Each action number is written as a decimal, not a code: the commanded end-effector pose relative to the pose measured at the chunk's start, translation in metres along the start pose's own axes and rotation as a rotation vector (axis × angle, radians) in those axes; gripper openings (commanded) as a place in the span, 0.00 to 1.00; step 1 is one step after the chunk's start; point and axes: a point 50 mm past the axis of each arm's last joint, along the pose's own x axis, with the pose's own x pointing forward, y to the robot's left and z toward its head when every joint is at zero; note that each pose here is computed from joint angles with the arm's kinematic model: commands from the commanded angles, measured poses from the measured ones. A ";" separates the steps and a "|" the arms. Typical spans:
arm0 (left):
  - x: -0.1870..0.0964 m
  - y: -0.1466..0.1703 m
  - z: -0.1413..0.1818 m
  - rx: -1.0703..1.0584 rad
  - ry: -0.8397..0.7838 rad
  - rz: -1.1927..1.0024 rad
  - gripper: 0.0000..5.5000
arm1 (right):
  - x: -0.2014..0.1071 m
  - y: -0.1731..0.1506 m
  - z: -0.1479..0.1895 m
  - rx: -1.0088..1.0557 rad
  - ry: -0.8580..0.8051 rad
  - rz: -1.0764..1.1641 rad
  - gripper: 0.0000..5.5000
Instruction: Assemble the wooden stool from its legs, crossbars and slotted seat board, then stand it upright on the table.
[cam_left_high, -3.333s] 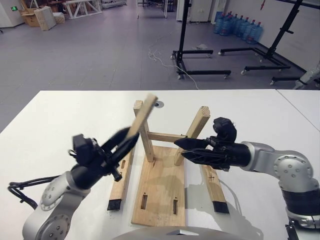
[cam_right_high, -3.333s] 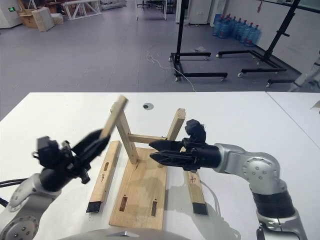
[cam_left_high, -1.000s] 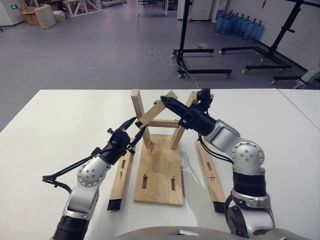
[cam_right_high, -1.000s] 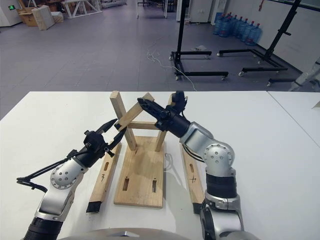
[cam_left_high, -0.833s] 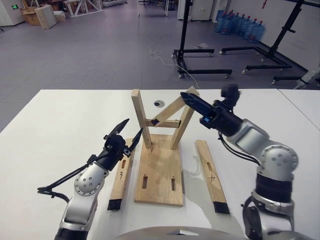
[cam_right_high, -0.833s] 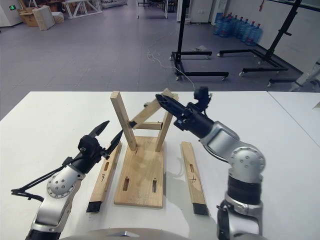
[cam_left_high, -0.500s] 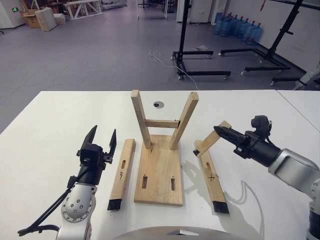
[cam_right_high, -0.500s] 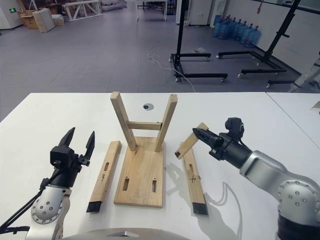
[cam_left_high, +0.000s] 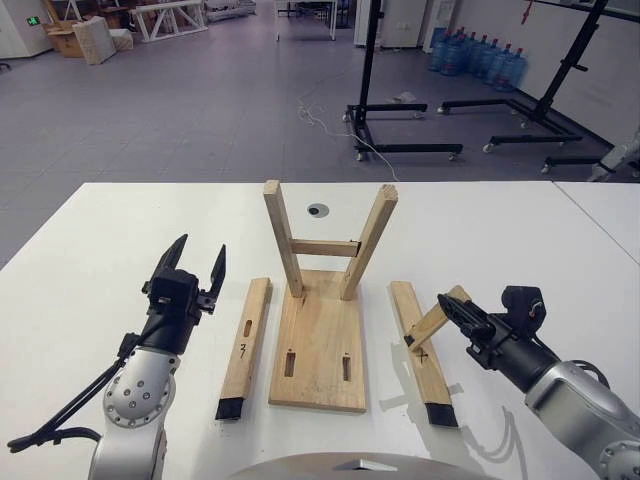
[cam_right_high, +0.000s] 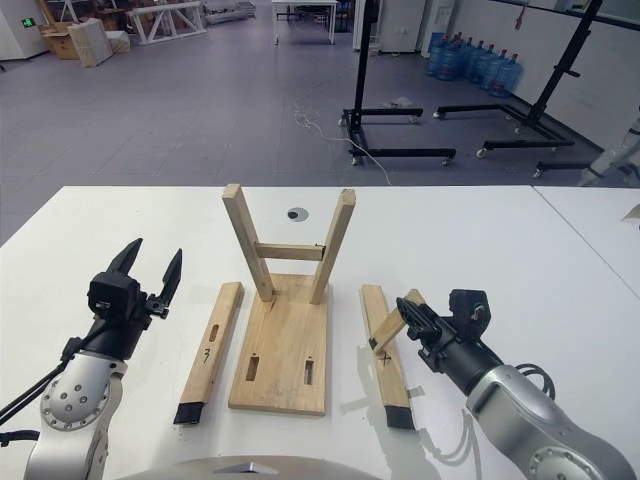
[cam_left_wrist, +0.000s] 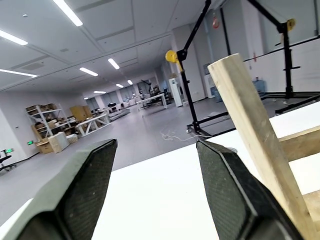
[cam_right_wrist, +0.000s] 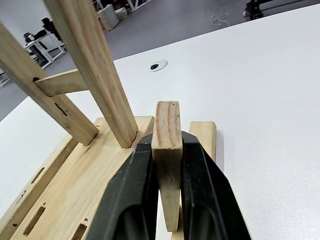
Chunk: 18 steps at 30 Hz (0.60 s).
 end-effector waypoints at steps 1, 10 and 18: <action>0.001 0.005 -0.002 0.016 0.022 -0.020 0.53 | -0.003 -0.001 -0.006 0.008 -0.019 -0.043 0.07; 0.004 0.008 -0.005 0.028 0.021 -0.043 0.53 | -0.002 -0.001 -0.006 0.055 -0.089 -0.065 0.07; 0.005 0.012 -0.005 0.027 0.011 -0.055 0.53 | 0.001 -0.005 0.002 0.058 -0.132 -0.134 0.07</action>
